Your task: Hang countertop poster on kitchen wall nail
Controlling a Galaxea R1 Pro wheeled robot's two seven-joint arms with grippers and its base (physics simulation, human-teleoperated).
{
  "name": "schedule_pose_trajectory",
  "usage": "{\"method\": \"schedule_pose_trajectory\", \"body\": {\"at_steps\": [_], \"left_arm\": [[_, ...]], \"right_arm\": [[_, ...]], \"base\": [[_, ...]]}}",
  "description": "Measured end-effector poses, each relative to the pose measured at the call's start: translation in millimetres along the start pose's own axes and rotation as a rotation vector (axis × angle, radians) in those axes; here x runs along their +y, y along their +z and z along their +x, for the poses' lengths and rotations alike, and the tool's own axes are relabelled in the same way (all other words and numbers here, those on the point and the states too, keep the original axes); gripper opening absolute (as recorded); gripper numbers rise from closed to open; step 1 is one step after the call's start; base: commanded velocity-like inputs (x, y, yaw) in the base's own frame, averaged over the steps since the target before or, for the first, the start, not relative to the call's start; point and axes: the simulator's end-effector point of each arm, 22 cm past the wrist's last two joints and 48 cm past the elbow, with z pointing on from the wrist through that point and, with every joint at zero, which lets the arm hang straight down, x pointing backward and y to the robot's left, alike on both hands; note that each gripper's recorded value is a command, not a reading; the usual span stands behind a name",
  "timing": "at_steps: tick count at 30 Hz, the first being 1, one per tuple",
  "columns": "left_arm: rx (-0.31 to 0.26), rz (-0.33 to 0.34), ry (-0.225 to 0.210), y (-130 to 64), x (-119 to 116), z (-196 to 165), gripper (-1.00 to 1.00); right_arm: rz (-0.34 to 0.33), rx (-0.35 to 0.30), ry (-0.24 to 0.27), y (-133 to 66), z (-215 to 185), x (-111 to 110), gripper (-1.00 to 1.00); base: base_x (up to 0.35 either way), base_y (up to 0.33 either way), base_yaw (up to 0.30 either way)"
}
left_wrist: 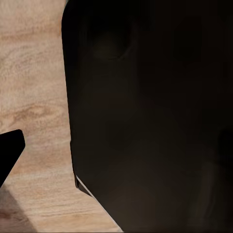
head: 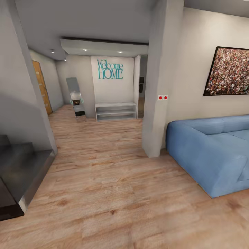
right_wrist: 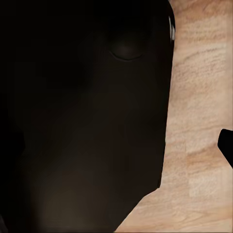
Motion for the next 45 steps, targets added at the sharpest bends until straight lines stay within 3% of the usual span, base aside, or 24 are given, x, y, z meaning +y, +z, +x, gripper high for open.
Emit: {"method": "schedule_pose_trajectory", "body": {"at_steps": [4, 25, 30, 35, 36, 37, 38, 39, 45], "left_arm": [[-0.01, 0.019, 0.0, -0.1, -10.3, -5.3, 1.0], [-0.01, 0.019, 0.0, -0.1, -10.3, -5.3, 1.0], [-0.025, 0.037, 0.001, -0.8, -30.2, 0.0, 1.0], [-0.028, 0.065, -0.001, -2.3, -52.1, 8.2, 1.0], [-0.098, 0.075, -0.005, -4.8, -60.0, -20.4, 1.0], [-0.227, 0.074, -0.011, -14.1, -59.3, -81.4, 1.0], [-0.415, 0.072, -0.019, -41.4, -56.6, -166.8, 1.0], [-0.566, 0.071, -0.024, -74.4, -53.9, -230.7, 1.0], [-0.645, 0.07, -0.031, -95.4, -51.3, -261.5, 1.0]], "right_arm": [[-0.021, -0.011, 0.003, -0.2, -9.6, 13.6, 1.0], [-0.02, -0.011, 0.004, -0.2, -10.4, 13.4, 1.0], [0.009, -0.095, 0.001, -2.0, -52.6, -8.2, 1.0], [0.02, -0.179, 0.0, -6.6, -94.8, -15.8, 1.0], [0.02, -0.371, -0.001, -20.0, -149.2, -16.2, 1.0], [0.022, -0.531, -0.003, -45.1, -219.3, -16.6, 1.0], [0.023, -0.691, -0.006, -81.6, -287.5, -16.7, 1.0], [0.026, -0.719, -0.005, -88.6, -296.6, -18.1, 1.0], [0.052, -0.811, -0.012, -113.5, -328.2, -36.2, 1.0]], "base": [[0.0, 0.0, 0.0], [0.0, 0.0, 0.0], [0.0, 0.0, 0.0], [0.0, 0.0, 0.0], [0.0, 0.0, 0.0], [0.0, 0.0, 0.0], [0.0, 0.0, 0.0], [0.0, 0.0, 0.0], [0.0, 0.0, 0.0]]}}
